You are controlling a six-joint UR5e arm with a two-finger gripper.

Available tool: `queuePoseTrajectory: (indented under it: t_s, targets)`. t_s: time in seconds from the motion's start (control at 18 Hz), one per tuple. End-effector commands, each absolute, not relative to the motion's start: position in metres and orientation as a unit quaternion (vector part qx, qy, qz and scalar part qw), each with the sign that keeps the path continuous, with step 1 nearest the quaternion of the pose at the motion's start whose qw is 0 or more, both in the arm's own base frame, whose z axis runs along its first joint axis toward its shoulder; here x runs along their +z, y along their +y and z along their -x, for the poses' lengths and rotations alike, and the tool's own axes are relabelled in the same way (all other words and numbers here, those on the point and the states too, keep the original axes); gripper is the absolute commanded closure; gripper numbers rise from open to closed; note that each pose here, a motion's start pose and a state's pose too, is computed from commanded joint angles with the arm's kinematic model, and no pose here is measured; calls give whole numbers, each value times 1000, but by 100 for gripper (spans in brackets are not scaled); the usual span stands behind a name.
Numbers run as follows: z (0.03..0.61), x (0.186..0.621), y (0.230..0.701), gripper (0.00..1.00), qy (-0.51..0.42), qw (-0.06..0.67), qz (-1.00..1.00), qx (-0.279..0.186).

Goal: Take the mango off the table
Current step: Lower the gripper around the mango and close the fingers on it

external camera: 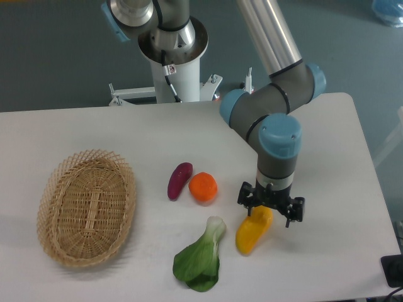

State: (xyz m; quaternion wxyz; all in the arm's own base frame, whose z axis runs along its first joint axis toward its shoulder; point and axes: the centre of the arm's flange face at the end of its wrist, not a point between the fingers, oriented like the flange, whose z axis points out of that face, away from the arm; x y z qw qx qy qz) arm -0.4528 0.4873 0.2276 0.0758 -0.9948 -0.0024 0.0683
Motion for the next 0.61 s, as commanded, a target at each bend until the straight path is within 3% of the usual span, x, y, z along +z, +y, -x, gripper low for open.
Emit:
queuePoseTrajectory:
  t_s: [0.61]
  targets:
    - [451, 203, 494, 0, 36, 52, 996, 65]
